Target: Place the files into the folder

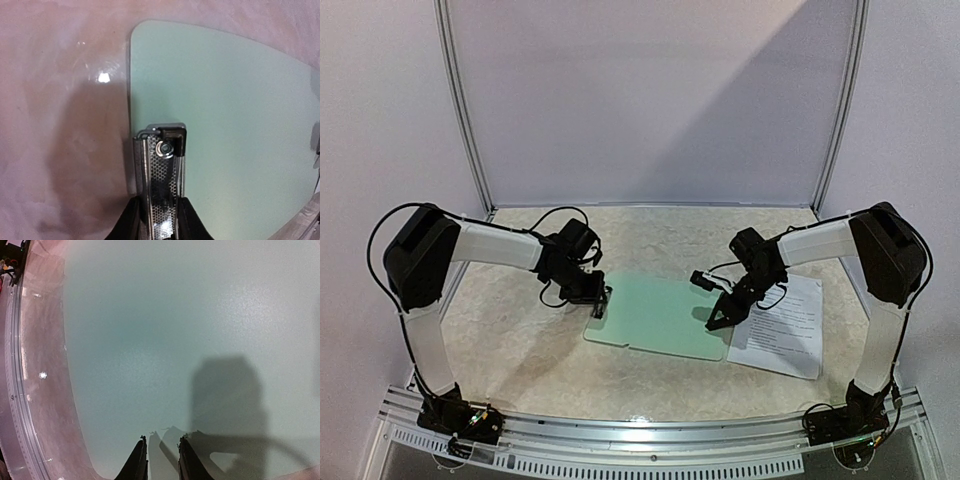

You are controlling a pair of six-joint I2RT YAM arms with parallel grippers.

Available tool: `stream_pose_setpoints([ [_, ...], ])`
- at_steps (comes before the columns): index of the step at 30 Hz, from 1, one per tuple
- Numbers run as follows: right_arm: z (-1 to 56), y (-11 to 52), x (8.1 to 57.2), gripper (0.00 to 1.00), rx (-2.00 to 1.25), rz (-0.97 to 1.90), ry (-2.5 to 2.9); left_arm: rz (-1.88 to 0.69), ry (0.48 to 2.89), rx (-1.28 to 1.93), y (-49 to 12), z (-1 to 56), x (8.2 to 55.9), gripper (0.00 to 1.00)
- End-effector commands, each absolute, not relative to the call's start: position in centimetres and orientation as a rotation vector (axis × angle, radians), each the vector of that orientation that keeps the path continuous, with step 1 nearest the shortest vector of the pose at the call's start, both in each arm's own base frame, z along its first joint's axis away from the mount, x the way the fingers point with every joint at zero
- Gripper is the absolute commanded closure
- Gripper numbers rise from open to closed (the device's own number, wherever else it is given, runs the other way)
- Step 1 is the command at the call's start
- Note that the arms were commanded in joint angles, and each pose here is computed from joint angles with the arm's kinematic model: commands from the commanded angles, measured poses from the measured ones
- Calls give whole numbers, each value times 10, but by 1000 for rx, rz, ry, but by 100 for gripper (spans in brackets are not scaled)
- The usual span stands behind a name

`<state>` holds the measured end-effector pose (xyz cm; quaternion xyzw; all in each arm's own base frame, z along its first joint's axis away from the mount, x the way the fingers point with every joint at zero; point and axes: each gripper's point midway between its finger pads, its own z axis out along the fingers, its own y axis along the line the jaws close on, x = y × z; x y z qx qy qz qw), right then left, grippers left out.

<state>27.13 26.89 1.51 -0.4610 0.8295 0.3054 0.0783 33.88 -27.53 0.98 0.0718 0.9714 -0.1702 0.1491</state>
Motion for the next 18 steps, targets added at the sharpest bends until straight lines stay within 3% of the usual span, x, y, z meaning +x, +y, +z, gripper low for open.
stream_pose_setpoints([
  [1, -19, 249, 255, 78, -1417, 834, 2630, -569, 2973, 216, -270, -42, 297, 100],
  [15, -17, 250, 256, 78, -1419, 837, 2629, -502, 2960, 212, -261, -35, 297, 100],
  [18, -17, 250, 256, 78, -1418, 837, 2629, -466, 2963, 219, -258, -38, 299, 81],
])
